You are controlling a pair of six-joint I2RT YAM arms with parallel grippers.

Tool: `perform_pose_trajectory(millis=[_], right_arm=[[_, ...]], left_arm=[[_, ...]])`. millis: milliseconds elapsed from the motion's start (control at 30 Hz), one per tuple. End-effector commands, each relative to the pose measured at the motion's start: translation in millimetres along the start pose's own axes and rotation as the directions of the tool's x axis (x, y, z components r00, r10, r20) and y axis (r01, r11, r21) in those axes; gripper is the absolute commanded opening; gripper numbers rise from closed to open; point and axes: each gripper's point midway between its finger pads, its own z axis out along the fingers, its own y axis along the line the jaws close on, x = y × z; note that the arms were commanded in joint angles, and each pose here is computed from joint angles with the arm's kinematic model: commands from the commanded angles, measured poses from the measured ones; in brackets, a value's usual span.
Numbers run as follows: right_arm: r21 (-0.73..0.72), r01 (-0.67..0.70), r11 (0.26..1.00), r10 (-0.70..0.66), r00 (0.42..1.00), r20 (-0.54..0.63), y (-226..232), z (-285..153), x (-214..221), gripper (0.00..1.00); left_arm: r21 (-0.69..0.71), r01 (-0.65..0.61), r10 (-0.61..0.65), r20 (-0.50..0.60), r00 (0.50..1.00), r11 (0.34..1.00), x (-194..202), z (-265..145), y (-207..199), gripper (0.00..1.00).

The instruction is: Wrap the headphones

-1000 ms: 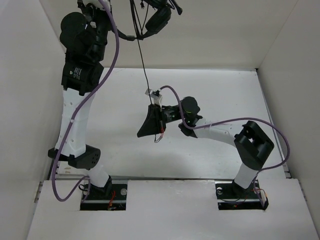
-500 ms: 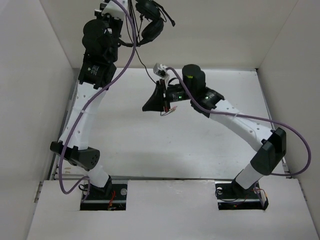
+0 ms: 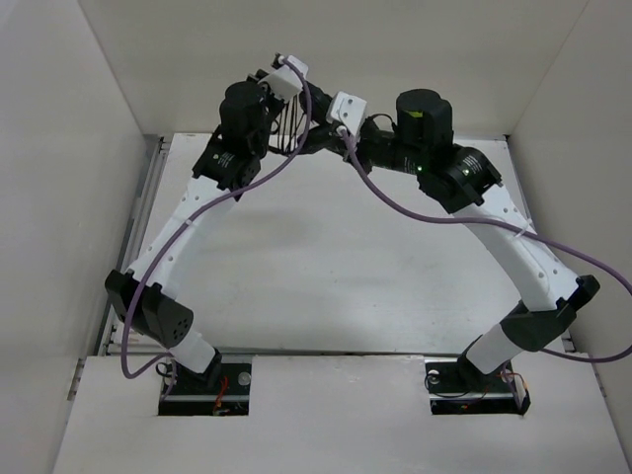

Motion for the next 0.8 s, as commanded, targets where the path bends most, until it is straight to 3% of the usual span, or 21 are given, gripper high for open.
perform_pose_trajectory(millis=[0,200,367,500,767], right_arm=[[0.203,0.233,0.951,-0.210,0.969,-0.130,-48.4,-32.5,-3.1,0.00],[0.421,0.481,0.769,-0.353,0.869,-0.347,-123.6,-57.2,16.8,0.00],[0.548,0.488,0.679,-0.341,0.871,-0.353,-169.1,-82.8,18.2,0.00],[0.594,0.464,0.658,-0.313,0.885,-0.345,-190.6,-90.6,25.6,0.00],[0.590,0.387,0.709,-0.245,0.919,-0.309,-205.8,-76.8,54.6,0.00]], left_arm=[[-0.035,0.059,-0.055,0.111,0.992,0.998,-34.6,-34.3,23.4,0.00],[0.136,0.088,-0.097,0.062,0.993,0.987,-18.4,-53.0,-32.6,0.00],[0.324,0.093,-0.113,0.042,0.993,0.942,-16.2,-81.6,-79.9,0.00],[0.476,0.097,-0.128,0.035,0.991,0.874,-22.6,-109.0,-113.1,0.00],[0.625,0.123,-0.194,0.046,0.980,0.771,-57.9,-140.6,-134.3,0.00]])
